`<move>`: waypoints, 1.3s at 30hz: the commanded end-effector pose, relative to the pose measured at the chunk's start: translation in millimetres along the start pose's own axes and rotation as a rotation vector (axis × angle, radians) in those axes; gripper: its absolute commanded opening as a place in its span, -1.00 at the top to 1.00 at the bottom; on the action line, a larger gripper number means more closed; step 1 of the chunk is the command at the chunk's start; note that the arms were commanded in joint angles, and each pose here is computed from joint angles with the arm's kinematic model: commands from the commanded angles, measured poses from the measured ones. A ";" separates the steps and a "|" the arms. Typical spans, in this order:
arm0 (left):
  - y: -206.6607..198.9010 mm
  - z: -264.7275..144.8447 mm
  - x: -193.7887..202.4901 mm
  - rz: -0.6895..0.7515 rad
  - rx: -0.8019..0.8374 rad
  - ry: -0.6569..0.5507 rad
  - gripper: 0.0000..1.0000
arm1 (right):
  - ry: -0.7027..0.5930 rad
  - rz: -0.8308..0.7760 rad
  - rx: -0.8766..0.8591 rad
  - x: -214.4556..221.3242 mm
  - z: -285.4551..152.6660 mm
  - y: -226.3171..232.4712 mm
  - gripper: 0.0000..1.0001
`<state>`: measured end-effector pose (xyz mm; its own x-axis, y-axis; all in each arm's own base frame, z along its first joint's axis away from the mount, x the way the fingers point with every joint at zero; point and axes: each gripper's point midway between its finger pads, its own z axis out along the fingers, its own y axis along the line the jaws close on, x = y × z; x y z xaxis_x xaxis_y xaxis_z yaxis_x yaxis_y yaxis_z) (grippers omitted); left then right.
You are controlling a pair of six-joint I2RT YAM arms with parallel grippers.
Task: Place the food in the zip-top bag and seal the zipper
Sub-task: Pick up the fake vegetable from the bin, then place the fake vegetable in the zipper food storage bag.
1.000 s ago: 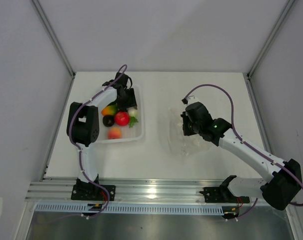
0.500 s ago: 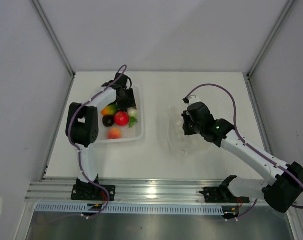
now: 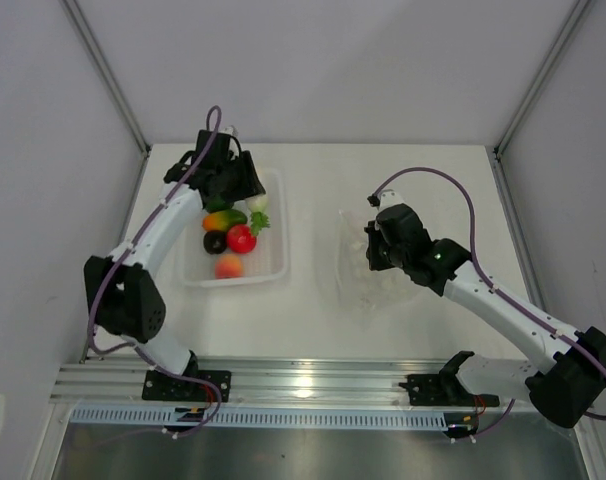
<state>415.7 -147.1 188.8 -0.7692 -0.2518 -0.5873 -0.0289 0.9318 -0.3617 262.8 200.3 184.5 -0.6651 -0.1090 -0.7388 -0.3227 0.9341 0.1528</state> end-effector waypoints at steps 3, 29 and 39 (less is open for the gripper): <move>-70.1 -65.6 12.7 0.053 0.329 -0.019 0.99 | -0.043 0.002 -0.006 -12.5 -1.5 1.6 1.00; -202.4 -116.2 201.7 -0.081 0.923 0.606 0.99 | -0.054 -0.012 -0.037 -6.8 -7.3 8.3 1.00; -198.5 -77.2 195.8 -0.185 0.773 0.550 0.99 | -0.062 0.007 -0.088 -6.1 -13.2 18.1 1.00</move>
<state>207.2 -351.7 194.4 -0.9929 0.0210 -0.1173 0.1152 0.4224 -0.8990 253.8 204.8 186.6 -0.6508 -0.1098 -0.7513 -0.3517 0.9205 0.1701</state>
